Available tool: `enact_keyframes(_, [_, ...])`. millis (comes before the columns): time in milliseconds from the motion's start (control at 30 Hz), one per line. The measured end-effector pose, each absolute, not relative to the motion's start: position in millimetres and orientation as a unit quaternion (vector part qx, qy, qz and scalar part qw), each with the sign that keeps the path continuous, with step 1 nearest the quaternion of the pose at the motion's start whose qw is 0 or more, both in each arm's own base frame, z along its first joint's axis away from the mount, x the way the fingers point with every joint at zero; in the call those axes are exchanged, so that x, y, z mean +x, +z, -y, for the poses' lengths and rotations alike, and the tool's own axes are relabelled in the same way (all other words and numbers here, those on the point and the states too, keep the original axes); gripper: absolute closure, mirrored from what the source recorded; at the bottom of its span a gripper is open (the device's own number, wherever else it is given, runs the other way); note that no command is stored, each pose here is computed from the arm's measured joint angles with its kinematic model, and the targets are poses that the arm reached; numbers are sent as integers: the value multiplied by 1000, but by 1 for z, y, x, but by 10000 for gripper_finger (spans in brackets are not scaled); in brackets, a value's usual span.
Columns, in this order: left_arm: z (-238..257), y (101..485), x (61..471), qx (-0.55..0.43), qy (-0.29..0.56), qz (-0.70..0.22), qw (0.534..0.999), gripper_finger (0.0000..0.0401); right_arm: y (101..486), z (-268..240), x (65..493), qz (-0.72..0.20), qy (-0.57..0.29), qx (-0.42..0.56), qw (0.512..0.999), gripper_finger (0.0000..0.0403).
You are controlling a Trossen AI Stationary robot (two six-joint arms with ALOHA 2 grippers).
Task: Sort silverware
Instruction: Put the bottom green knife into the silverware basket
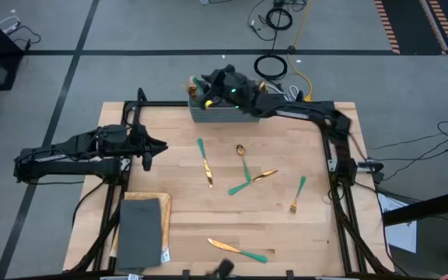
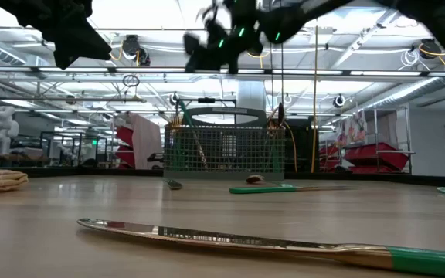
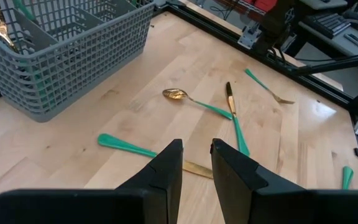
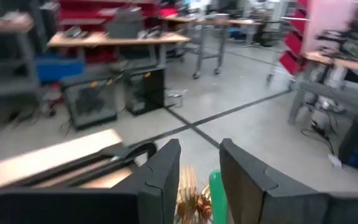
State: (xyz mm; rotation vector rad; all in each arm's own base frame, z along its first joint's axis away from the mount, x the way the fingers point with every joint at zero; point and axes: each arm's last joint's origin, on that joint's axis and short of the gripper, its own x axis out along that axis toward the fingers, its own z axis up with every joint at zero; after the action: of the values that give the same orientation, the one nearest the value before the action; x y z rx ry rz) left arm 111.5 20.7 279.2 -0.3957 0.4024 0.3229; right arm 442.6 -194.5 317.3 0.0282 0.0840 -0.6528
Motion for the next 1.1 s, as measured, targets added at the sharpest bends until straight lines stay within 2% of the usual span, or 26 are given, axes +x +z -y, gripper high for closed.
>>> enact_keyframes(100, [-20,279,112,-197,149,-200,948,311,360,162,417,-94,-265,-27,959,300])
enact_keyframes(200, [-19,278,111,-200,137,-206,948,311,389,117,382,-184,-201,-29,962,299])
enact_keyframes(367, [-19,277,111,-201,135,-212,947,311,395,42,334,-345,-129,51,928,299])
enact_keyframes(500, [-19,277,111,-200,135,-212,947,311,377,-25,328,-431,-81,108,892,299])
enact_keyframes(733, [-19,277,111,-199,135,-212,947,311,320,-132,354,-495,-39,158,854,293])
enact_keyframes(933, [-19,277,111,-200,136,-212,947,311,270,-199,363,-534,-21,203,821,239])
enact_keyframes(1100, [-19,277,111,-202,131,-214,947,311,236,-225,365,-559,-46,226,796,199])
